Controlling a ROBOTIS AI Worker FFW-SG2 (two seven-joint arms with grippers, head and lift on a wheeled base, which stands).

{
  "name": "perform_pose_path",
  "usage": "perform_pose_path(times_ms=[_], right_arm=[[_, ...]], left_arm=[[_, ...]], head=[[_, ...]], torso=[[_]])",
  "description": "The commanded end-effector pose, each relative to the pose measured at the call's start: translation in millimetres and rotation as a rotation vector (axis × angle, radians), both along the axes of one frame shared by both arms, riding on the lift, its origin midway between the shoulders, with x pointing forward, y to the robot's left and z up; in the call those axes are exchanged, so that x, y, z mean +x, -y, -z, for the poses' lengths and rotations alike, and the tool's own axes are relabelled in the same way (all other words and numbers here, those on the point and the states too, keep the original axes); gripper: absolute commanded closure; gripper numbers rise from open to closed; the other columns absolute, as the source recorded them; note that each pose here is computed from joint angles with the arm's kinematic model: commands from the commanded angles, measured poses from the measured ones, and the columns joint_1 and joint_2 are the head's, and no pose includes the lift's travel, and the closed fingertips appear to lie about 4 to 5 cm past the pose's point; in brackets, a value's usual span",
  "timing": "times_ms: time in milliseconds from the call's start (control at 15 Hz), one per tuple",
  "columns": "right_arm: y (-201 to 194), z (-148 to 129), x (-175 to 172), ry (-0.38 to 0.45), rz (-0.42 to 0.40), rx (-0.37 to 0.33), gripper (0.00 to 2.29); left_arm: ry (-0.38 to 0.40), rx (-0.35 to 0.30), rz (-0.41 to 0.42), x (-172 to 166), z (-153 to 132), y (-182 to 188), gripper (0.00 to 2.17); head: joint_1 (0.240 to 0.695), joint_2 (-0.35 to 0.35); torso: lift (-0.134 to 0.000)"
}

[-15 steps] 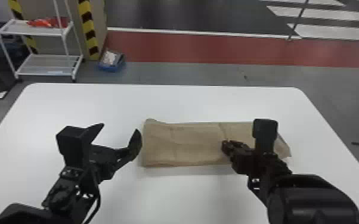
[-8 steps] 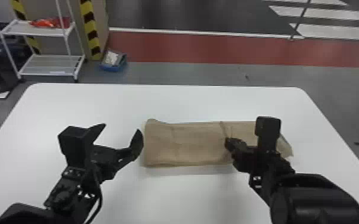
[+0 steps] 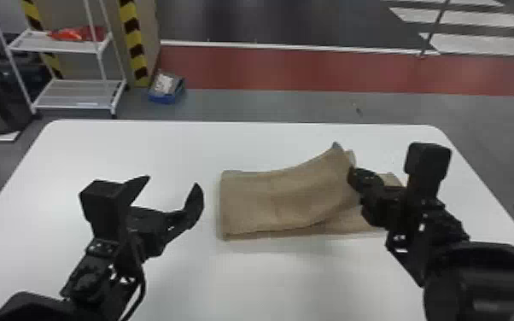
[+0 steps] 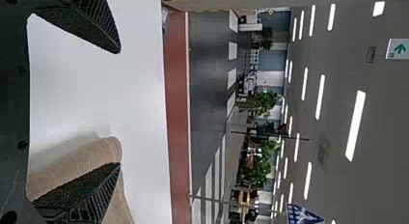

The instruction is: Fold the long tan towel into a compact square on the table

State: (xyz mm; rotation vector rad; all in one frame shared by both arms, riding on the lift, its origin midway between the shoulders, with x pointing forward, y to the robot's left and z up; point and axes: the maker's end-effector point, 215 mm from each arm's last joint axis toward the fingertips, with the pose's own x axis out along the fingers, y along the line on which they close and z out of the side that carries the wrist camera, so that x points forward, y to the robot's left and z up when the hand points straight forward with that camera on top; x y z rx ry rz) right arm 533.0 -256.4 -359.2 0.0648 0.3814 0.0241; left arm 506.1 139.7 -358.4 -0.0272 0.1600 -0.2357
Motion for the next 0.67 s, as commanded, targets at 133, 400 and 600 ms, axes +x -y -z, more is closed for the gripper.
perform_pose_path(times_ms=[133,400,600], right_arm=[[29,54,-5,-0.11,0.019,-0.036,1.18],[30,35,-3,-0.073,0.019,-0.027,1.18],[65,6,-5,-0.046,0.056,-0.012,1.18]], left_arm=[[-0.004,-0.001,0.001,-3,2,1,0.04],[0.013,-0.001,-0.008,-1,-8,-1,0.04],[0.003,0.002,-0.009,-6,-5,-2,0.04]], head=[[0.695,-0.141],[0.695,-0.151],[0.695,-0.159]], torso=[[-0.123],[-0.123],[-0.123]])
